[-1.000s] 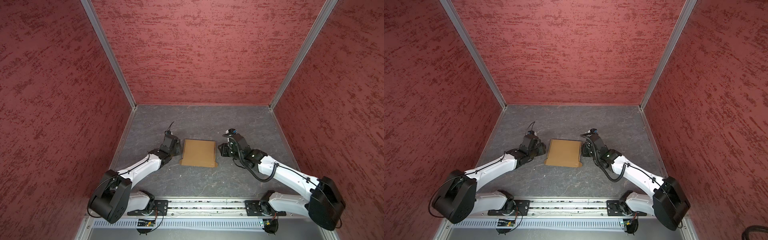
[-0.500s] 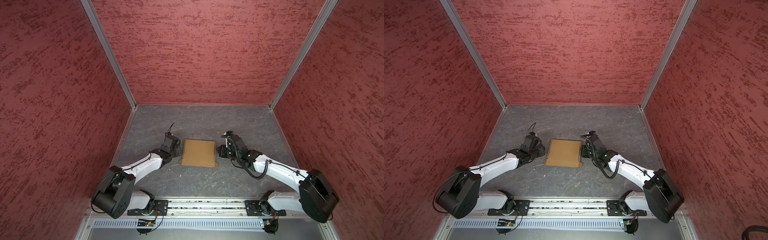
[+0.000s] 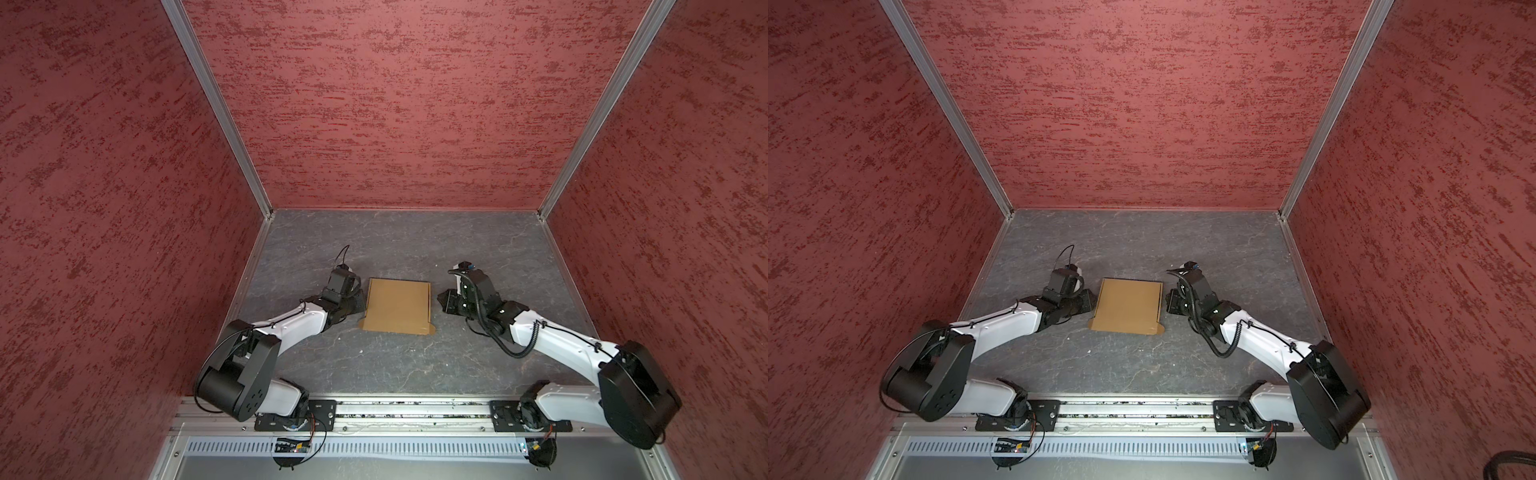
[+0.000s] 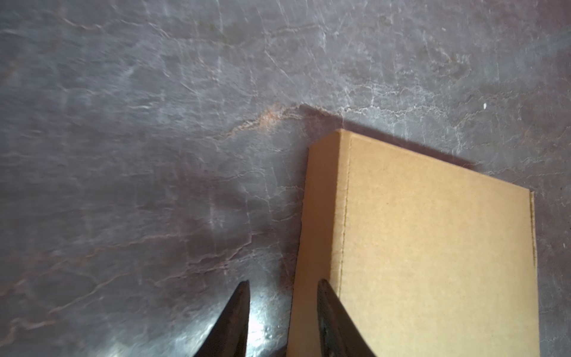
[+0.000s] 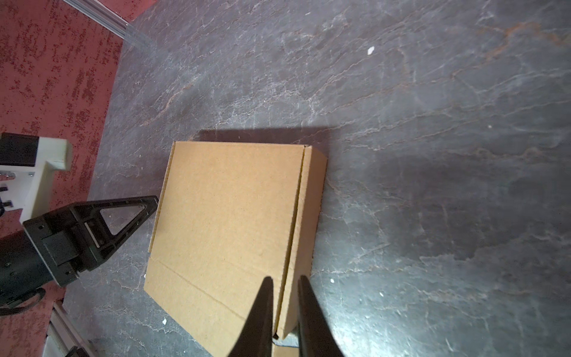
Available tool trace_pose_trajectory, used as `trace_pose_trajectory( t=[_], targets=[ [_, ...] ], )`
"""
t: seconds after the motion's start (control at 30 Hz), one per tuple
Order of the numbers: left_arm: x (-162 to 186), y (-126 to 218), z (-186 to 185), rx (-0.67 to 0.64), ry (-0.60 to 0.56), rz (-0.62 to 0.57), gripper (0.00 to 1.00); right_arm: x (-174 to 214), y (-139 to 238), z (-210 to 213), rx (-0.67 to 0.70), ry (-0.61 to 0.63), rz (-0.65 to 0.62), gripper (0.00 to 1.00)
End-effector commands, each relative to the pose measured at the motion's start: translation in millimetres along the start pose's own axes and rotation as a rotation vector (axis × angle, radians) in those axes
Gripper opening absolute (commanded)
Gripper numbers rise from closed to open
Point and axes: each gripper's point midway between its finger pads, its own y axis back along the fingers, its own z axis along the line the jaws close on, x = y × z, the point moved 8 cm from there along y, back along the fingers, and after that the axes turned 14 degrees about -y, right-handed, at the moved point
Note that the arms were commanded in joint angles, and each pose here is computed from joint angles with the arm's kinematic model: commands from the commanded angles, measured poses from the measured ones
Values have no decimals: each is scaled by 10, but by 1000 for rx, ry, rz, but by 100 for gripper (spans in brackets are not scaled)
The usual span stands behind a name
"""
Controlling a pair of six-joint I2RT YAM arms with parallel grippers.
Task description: Fold the paper box
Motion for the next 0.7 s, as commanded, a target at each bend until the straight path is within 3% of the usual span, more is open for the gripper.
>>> trace_pose_trajectory(
  t=[0.0, 0.43, 0.67],
  targets=[
    [-102, -33, -64, 41, -15, -30, 36, -46, 45, 28, -39, -6, -22, 17],
    [-194, 207, -80, 29, -17, -112, 39, -47, 39, 11, -45, -4, -16, 18],
    [-182, 119, -117, 50, -33, -93, 38, -42, 12, 10, -51, -6, -6, 18]
  ],
)
